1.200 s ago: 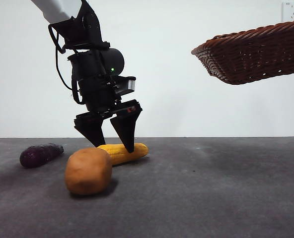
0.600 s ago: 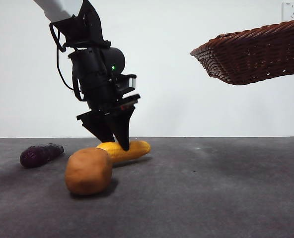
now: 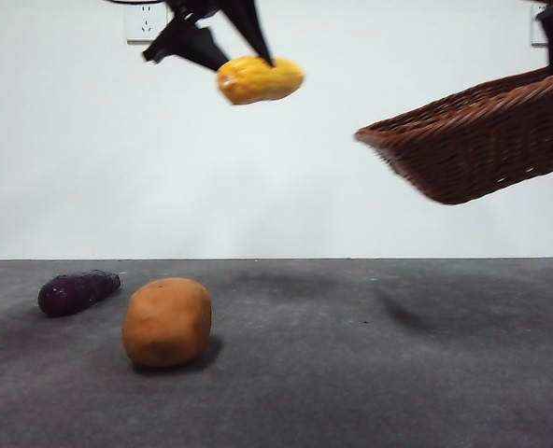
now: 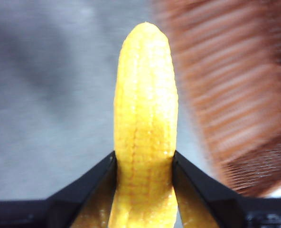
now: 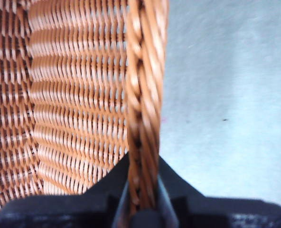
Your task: Help me put the vegetables on the table into the basket
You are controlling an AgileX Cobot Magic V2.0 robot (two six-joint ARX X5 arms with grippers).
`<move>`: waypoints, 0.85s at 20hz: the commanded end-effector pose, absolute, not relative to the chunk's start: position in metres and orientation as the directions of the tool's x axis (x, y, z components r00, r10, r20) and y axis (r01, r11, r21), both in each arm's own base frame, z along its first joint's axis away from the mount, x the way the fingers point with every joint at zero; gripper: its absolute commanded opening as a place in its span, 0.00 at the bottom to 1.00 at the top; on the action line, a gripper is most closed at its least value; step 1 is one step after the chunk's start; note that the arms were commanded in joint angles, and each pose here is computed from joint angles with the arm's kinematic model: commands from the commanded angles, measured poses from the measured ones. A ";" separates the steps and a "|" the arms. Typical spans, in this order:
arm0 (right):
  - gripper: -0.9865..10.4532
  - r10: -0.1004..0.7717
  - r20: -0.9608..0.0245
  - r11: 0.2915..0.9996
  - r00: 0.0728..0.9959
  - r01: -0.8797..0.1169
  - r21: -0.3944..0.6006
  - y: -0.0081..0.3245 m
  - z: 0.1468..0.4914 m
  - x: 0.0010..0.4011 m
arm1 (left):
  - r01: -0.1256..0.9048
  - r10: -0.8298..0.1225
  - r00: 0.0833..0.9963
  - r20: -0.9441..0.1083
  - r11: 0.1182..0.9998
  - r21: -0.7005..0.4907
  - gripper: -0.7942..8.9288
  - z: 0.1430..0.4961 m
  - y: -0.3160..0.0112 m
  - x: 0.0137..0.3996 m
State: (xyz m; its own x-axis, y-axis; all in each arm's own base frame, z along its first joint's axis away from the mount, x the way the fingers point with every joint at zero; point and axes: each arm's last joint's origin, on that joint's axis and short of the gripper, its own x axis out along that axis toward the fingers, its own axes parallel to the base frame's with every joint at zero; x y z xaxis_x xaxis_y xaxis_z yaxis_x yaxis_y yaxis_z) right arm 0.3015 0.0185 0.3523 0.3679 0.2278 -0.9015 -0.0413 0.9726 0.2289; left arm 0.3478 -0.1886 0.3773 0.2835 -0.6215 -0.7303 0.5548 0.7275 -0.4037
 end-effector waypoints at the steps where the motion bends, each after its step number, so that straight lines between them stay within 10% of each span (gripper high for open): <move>1: 0.07 0.260 -0.897 0.965 0.357 -0.060 0.256 0.037 0.345 0.311 | 0.563 -0.630 0.242 -0.738 0.710 -0.422 0.07 0.369 -0.209 0.344; 10: 0.07 0.297 -0.918 0.954 0.262 -0.135 0.269 0.084 0.322 0.321 | 0.501 -0.565 0.232 -0.792 0.767 -0.401 0.08 0.329 -0.250 0.354; 14: 0.07 0.310 -0.918 0.947 0.248 -0.167 0.274 0.097 0.322 0.317 | 0.423 -0.574 0.240 -0.783 0.787 -0.448 0.59 0.318 -0.256 0.363; 17: 0.07 0.308 -0.918 0.948 0.249 -0.166 0.273 0.097 0.322 0.318 | 0.409 -0.577 0.256 -0.776 0.792 -0.454 0.61 0.319 -0.253 0.366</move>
State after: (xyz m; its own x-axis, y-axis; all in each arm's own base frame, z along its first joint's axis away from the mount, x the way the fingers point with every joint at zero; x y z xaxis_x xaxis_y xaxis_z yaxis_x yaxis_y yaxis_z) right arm 0.3153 0.0956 0.3245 0.2554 0.2984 -0.9196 -0.1747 0.9498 0.2597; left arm 0.3640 -0.2532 0.3221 0.2532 -0.5797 -0.7745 0.4235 0.7862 -0.4500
